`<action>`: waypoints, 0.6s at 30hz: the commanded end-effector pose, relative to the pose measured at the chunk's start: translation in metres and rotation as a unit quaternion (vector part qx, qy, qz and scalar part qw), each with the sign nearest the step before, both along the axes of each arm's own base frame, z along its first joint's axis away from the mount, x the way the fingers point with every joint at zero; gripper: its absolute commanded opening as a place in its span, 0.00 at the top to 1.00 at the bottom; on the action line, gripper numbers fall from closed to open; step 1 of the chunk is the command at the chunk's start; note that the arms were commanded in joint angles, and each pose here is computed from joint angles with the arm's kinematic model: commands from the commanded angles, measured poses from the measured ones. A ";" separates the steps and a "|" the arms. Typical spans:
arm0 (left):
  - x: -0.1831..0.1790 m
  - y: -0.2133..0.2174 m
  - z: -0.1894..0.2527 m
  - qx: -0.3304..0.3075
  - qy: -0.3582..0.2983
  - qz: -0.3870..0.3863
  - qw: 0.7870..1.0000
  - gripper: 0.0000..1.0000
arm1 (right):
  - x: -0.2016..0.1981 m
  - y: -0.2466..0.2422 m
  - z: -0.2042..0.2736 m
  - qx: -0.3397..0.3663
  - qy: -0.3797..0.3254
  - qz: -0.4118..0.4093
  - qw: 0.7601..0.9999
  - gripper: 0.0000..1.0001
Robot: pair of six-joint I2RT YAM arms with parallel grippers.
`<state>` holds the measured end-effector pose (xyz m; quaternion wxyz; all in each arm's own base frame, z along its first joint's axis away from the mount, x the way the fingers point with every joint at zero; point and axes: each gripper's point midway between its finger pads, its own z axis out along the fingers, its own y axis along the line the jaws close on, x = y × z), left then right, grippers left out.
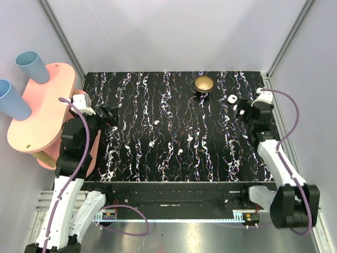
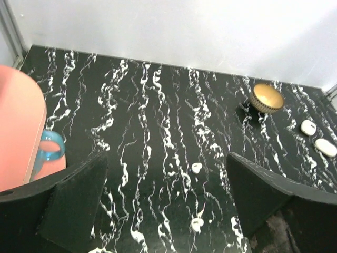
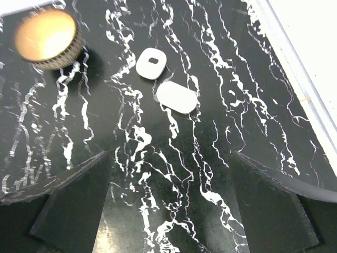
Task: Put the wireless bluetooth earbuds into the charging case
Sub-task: Pick up the charging case from the corner of the board.
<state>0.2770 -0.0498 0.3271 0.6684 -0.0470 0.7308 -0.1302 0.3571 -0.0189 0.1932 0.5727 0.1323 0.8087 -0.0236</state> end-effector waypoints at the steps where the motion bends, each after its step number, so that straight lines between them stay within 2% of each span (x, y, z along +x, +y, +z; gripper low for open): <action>1: -0.016 0.007 -0.049 0.027 0.070 0.006 0.997 0.01 | 0.036 -0.011 -0.008 -0.028 0.023 -0.004 0.999 0.00; 4: -0.022 0.003 -0.064 0.023 0.076 -0.007 0.997 0.01 | 0.049 -0.027 -0.035 -0.008 0.093 -0.009 0.996 0.00; 7: -0.021 -0.001 -0.064 0.007 0.068 -0.011 0.998 0.01 | 0.062 -0.039 -0.050 0.007 0.126 -0.003 0.992 0.02; 9: -0.021 -0.006 -0.065 0.006 0.070 -0.025 0.997 0.01 | 0.072 -0.044 -0.051 -0.027 0.129 0.014 0.991 0.02; 12: -0.021 -0.005 -0.068 0.005 0.079 -0.024 0.997 0.01 | 0.089 -0.043 -0.066 -0.088 0.148 0.082 0.982 0.03; 14: -0.020 -0.007 -0.069 0.002 0.079 -0.030 0.996 0.01 | 0.099 -0.036 -0.084 -0.100 0.160 0.124 0.974 0.04; 16: -0.020 -0.009 -0.070 0.001 0.081 -0.036 0.996 0.01 | 0.105 -0.026 -0.099 -0.135 0.169 0.199 0.956 0.04; 18: -0.020 -0.010 -0.071 -0.001 0.083 -0.041 0.996 0.01 | 0.111 -0.026 -0.108 -0.175 0.174 0.238 0.939 0.05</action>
